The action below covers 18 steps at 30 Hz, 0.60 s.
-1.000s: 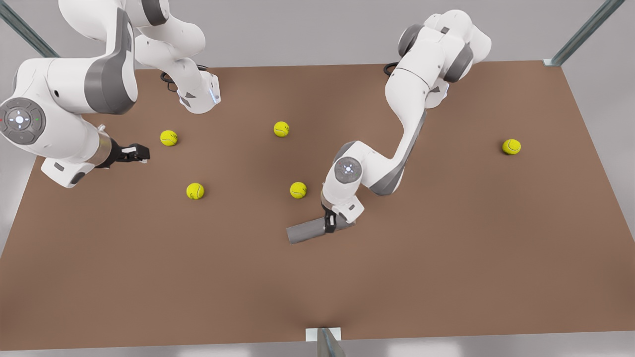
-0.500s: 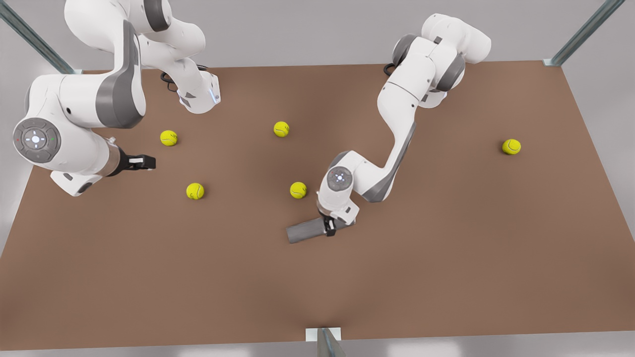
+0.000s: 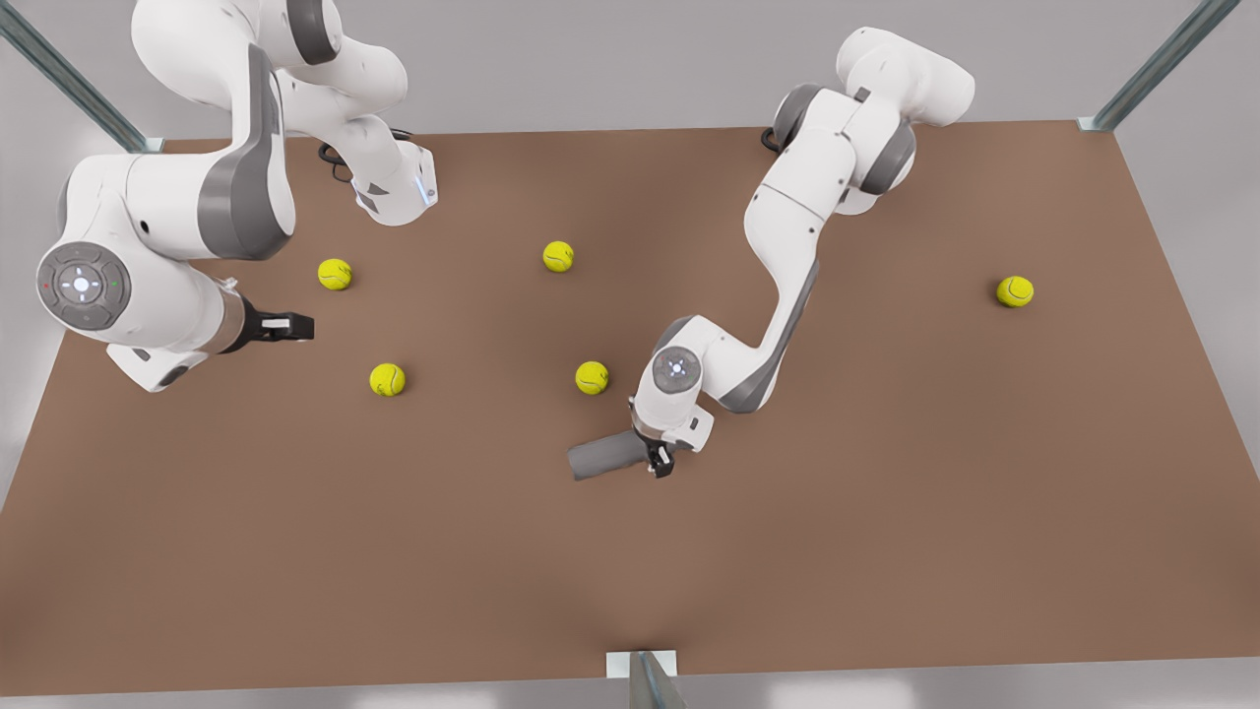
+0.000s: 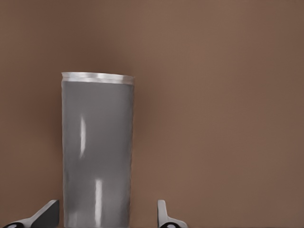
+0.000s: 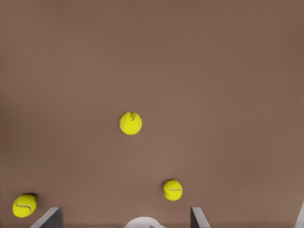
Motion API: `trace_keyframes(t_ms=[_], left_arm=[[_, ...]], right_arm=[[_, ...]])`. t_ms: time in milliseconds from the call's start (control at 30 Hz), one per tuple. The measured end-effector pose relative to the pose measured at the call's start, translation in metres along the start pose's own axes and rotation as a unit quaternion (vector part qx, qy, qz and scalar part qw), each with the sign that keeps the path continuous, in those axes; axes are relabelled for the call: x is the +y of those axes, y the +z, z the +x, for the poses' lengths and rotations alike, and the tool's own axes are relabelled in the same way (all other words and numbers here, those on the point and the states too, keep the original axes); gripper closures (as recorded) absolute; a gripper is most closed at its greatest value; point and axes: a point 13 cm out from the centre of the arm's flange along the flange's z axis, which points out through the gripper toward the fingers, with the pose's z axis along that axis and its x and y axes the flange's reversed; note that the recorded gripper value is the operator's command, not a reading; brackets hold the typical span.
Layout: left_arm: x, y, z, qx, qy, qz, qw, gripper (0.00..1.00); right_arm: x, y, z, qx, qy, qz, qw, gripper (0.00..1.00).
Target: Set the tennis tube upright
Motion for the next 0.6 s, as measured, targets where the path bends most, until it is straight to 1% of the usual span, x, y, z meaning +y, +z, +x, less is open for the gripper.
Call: trace_keyframes(t_ms=[600], left_arm=[[0.023,0.032,-0.004,-0.017,-0.023,-0.009,1.000,0.00]], right_arm=[[0.007,0.002,-0.001,0.002,0.006,0.001,1.000,0.00]])
